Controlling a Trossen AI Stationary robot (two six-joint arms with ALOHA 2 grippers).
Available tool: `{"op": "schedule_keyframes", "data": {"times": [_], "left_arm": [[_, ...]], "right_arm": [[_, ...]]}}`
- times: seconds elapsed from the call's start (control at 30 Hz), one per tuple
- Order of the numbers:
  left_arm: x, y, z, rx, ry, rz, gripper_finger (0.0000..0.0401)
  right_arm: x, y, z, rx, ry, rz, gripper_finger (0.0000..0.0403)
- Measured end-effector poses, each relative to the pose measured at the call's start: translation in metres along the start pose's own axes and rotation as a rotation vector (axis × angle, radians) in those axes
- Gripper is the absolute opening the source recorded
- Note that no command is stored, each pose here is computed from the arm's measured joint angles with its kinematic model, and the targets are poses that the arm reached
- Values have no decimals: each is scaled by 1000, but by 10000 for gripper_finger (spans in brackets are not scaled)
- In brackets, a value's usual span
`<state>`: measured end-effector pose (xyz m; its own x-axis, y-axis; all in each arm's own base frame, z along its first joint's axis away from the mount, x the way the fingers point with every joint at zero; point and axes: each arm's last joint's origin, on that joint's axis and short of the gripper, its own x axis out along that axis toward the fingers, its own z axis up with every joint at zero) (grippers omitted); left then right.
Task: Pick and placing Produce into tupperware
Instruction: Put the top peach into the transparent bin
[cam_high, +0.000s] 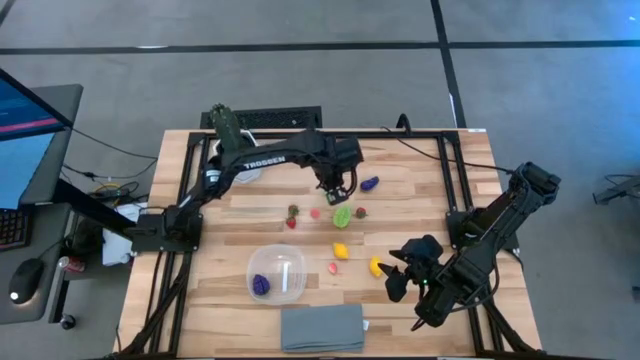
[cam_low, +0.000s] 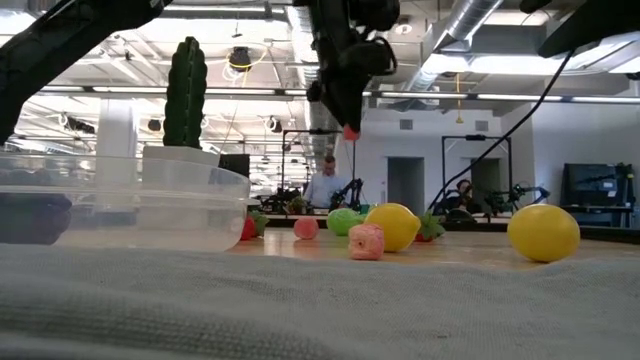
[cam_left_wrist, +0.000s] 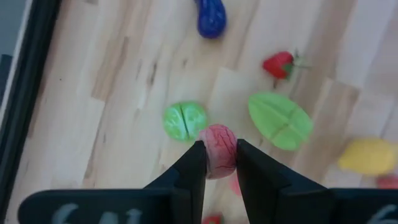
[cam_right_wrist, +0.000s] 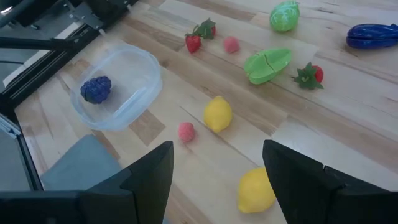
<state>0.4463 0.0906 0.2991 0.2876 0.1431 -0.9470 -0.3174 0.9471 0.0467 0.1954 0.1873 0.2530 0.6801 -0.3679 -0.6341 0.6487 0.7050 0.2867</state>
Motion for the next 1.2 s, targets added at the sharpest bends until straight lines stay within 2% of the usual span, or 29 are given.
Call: {"op": "schedule_keyframes", "data": {"times": [0.17,0.53,0.93,1.2], "left_arm": [[-13,-16,-13,61,71,-4,57],[-49,-51,-37,163,120,-15,53],[-95,-100,-64,199,25,-47,53],[-107,-137,-83,221,-10,-32,53]], "right_arm": [[0,1,0,5,2,4,271],[-1,1,-1,-2,9,9,271],[-9,1,-8,-32,22,35,271],[-14,1,-13,-75,29,54,271]]}}
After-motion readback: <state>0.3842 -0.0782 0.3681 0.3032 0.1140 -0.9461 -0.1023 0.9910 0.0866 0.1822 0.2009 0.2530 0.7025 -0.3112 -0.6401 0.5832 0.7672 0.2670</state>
